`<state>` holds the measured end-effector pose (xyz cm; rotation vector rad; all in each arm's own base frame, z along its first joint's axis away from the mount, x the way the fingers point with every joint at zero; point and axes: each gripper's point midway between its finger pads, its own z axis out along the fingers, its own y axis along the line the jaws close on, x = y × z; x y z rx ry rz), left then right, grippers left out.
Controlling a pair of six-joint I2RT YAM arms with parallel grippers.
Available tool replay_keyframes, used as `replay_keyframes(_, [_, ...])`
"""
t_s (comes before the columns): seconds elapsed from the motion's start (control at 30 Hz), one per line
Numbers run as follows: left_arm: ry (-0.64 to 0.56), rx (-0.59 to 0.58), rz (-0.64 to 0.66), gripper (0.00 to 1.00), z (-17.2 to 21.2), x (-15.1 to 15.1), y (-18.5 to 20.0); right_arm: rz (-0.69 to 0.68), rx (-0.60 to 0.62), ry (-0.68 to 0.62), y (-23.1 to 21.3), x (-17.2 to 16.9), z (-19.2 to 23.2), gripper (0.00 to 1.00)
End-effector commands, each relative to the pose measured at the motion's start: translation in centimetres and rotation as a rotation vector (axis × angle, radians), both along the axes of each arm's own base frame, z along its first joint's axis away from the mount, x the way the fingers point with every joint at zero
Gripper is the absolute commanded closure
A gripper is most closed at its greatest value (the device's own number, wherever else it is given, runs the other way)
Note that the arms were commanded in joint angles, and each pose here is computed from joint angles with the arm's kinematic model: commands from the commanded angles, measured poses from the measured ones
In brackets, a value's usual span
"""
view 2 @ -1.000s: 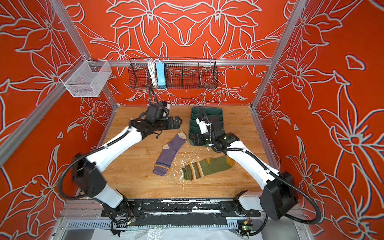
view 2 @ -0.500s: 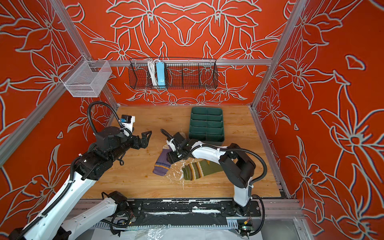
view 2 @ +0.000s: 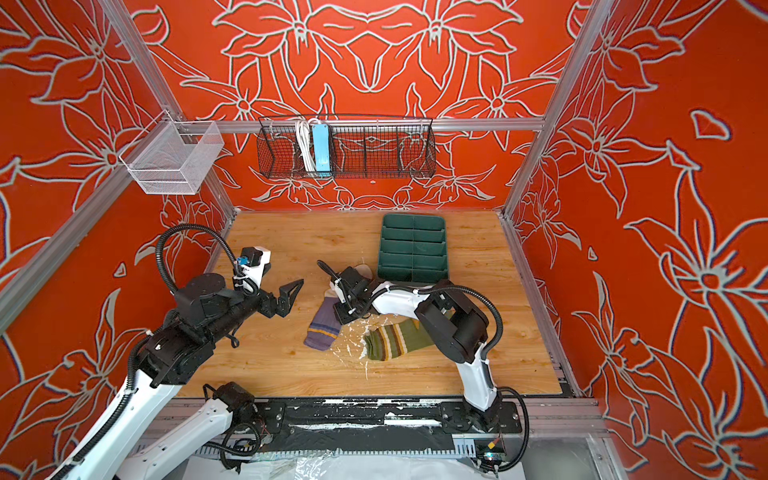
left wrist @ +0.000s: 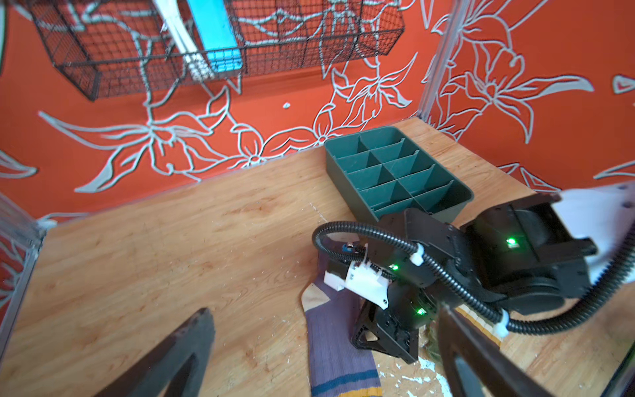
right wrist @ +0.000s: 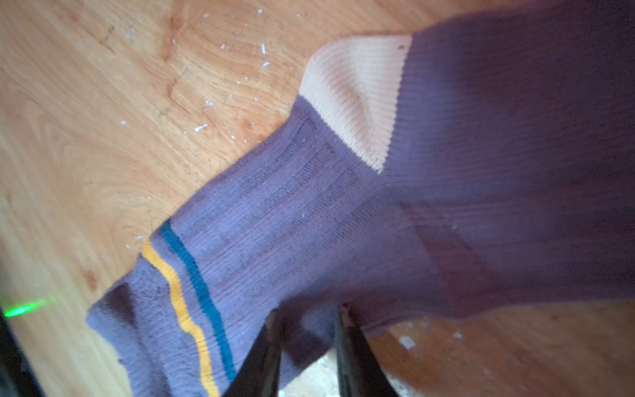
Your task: Roll the socks
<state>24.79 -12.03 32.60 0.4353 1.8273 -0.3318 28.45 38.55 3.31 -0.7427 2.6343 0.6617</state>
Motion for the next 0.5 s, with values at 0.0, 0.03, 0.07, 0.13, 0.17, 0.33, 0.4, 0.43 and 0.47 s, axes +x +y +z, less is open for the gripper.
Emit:
replay_keyframes(0.0, [-0.101,0.053,-0.141,0.01,1.2,-0.9,-1.6,-0.022,-0.112,0.007,-2.5,-0.3,-2.3,0.73])
replay_keyframes(0.03, [-0.122,0.069,-0.171,0.01,1.2,-1.2,-1.9,-0.024,-0.128,0.008,-3.1,-0.3,-2.4,0.74])
replay_keyframes(0.07, [-0.154,0.088,-0.207,0.01,1.2,-1.6,-2.3,-0.026,-0.142,0.008,-3.8,-0.3,-2.4,0.74])
replay_keyframes(0.13, [-0.216,0.13,-0.273,0.01,1.1,-2.4,-2.9,-0.025,-0.157,0.003,-4.9,-0.1,-2.4,0.74])
replay_keyframes(0.17, [-0.245,0.165,-0.316,0.01,0.7,-2.7,-3.3,-0.026,-0.169,0.0,-5.7,-0.1,-2.4,0.74])
replay_keyframes(0.33, [-0.271,0.37,-0.481,0.0,-3.3,-3.8,-4.4,-0.03,-0.196,-0.003,-8.8,0.5,-2.4,0.74])
replay_keyframes(0.4, [-0.25,0.467,-0.536,0.0,-5.6,-4.1,-4.4,-0.046,-0.182,0.002,-9.8,0.7,-2.1,0.74])
replay_keyframes(0.43, [-0.254,0.522,-0.566,0.0,-6.6,-4.4,-4.4,-0.045,-0.161,0.007,-9.9,0.7,-1.6,0.74])
replay_keyframes(0.47, [-0.248,0.576,-0.59,0.0,-7.8,-4.5,-4.3,-0.038,-0.127,0.02,-9.8,0.5,-1.2,0.72])
